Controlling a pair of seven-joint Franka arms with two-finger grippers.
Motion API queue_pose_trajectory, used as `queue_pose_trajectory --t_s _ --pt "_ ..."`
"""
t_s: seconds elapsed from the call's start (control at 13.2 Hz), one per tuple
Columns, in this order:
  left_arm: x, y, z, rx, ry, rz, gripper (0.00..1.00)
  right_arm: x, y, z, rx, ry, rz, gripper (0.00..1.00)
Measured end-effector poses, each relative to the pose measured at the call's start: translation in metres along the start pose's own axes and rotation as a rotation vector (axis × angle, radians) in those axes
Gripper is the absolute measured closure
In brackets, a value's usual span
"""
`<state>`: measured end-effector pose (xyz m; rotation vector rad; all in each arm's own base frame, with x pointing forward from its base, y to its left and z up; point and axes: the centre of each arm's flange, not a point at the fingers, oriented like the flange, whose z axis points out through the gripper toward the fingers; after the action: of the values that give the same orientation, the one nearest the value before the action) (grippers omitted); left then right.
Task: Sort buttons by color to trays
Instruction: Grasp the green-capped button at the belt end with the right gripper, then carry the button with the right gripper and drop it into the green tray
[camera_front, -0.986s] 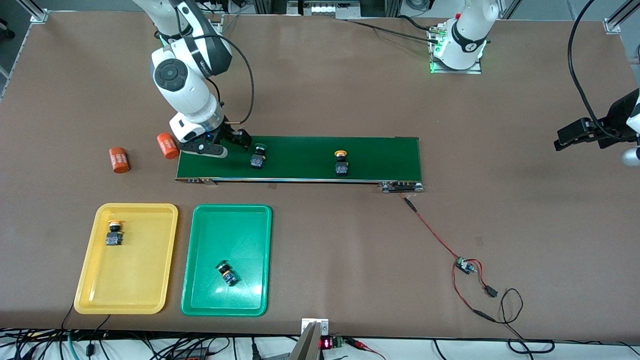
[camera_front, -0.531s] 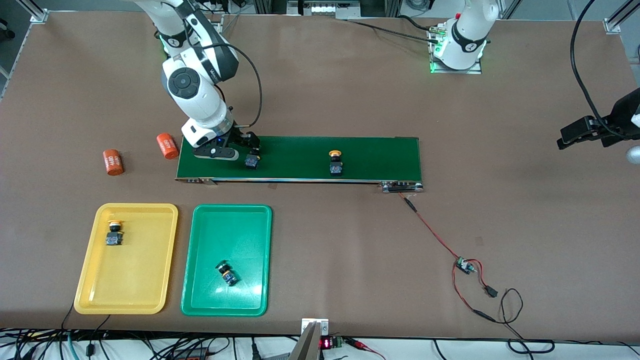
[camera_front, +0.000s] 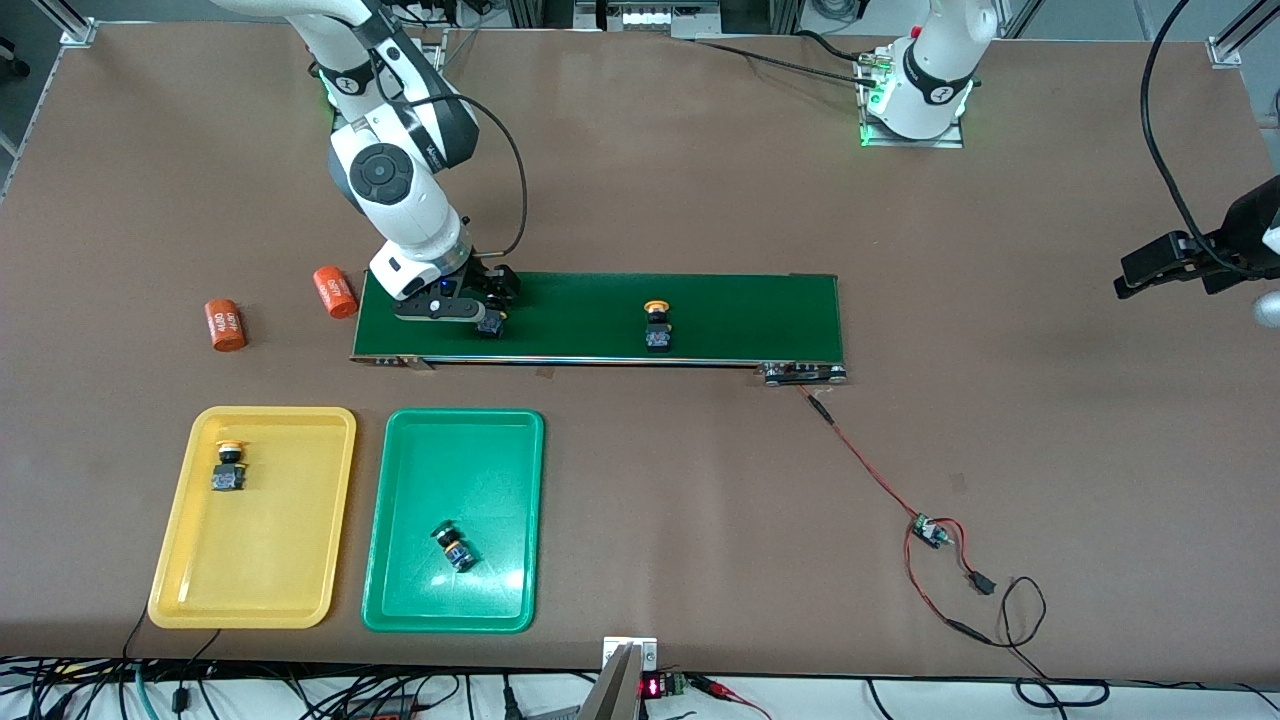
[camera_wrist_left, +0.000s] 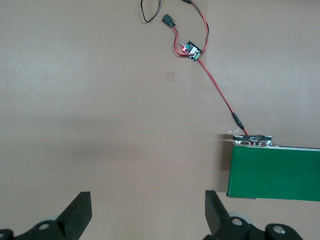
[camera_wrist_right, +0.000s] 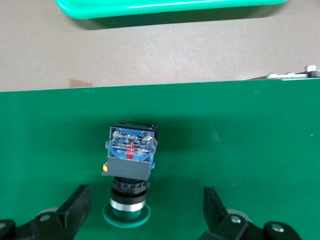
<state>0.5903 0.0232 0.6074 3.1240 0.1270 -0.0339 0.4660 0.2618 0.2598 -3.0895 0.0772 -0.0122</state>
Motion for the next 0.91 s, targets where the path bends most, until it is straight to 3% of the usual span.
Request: queue_pose_trajectory --t_s 0.45,0.61,0.91 --pt "0.000 0.000 0.000 0.000 0.000 0.000 0.00 0.003 0.011 0.018 -0.025 -0.021 -0.010 0.00" --pt "0.000 0.000 0.000 0.000 0.000 0.000 0.00 0.007 0.021 0.023 -0.048 -0.017 -0.021 0.07" --pt "0.000 0.000 0.000 0.000 0.003 0.000 0.00 0.011 0.026 0.023 -0.056 -0.010 -0.020 0.58"
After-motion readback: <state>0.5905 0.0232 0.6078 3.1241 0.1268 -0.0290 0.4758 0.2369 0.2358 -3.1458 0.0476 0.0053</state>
